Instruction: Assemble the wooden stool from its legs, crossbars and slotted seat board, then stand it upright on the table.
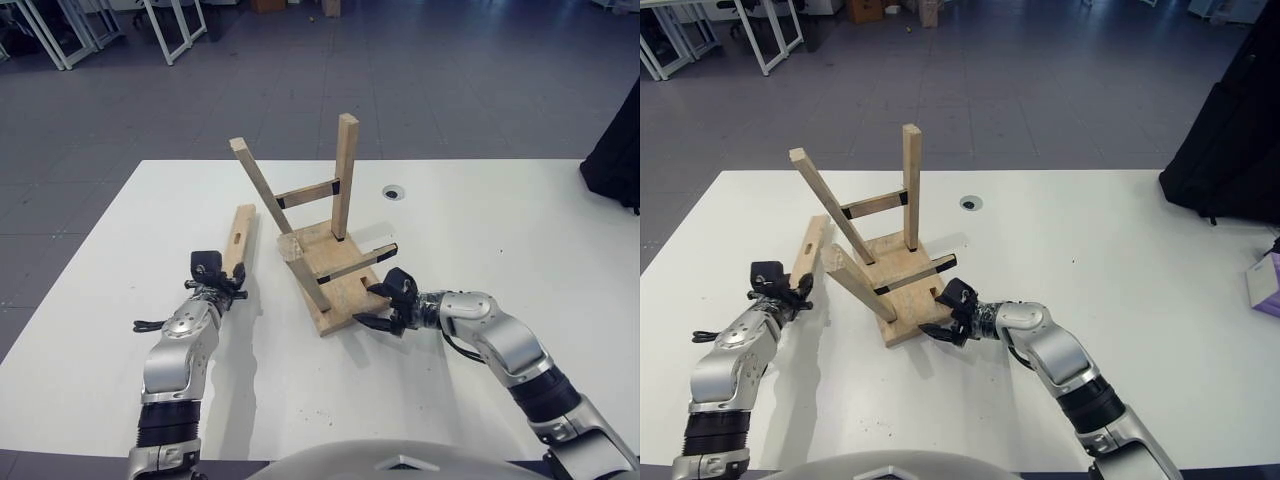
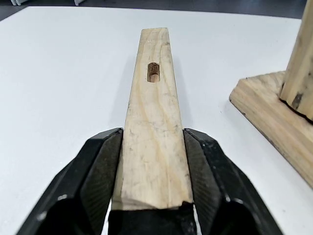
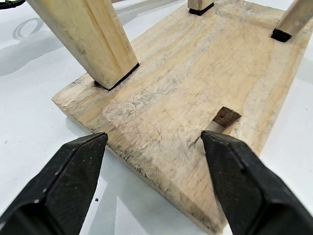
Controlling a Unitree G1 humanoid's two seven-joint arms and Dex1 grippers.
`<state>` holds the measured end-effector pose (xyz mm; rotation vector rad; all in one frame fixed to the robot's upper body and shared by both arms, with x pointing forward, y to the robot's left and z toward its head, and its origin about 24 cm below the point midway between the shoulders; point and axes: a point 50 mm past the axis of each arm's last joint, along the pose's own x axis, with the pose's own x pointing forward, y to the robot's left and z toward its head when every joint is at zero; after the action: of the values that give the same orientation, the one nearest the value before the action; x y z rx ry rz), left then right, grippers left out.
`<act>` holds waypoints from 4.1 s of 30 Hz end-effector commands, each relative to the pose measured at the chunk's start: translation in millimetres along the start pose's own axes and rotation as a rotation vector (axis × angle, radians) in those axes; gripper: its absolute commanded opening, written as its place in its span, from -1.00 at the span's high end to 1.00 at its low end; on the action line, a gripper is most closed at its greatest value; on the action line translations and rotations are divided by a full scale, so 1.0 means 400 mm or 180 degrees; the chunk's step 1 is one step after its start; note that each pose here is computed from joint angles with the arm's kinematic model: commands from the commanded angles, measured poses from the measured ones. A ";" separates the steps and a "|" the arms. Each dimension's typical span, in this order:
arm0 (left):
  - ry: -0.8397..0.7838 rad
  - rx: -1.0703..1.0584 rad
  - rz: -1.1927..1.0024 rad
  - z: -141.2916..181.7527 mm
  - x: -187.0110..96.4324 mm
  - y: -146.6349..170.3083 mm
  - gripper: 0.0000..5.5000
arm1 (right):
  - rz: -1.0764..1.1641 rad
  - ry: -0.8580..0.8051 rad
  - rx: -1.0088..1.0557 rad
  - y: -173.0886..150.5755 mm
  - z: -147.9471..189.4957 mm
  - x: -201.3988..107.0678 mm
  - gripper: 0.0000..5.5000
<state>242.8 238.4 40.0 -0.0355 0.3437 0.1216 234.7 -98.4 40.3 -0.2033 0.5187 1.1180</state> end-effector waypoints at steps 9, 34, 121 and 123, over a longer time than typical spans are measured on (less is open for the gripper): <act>-0.2323 0.0080 -0.0310 0.289 -0.059 0.037 0.26 | 0.0164 -0.0513 0.0407 0.007 -0.009 -0.118 -0.28; -0.1988 -0.0141 -0.5058 0.434 -0.341 -0.154 0.26 | 0.1060 -0.2935 0.0967 0.019 0.227 -0.301 -0.28; 0.0124 -0.0876 -0.4556 0.073 -0.288 -0.121 -0.37 | 0.0104 -0.1871 -0.0346 -0.092 0.101 -0.209 0.27; 0.0101 -0.0852 -0.4538 0.080 -0.283 -0.116 -0.37 | 0.0200 -0.1751 -0.0381 -0.083 0.089 -0.212 0.27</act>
<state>149.2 176.6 105.2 -0.5737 0.2759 -1.2529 253.3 -165.1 119.6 0.0385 -0.1131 1.1676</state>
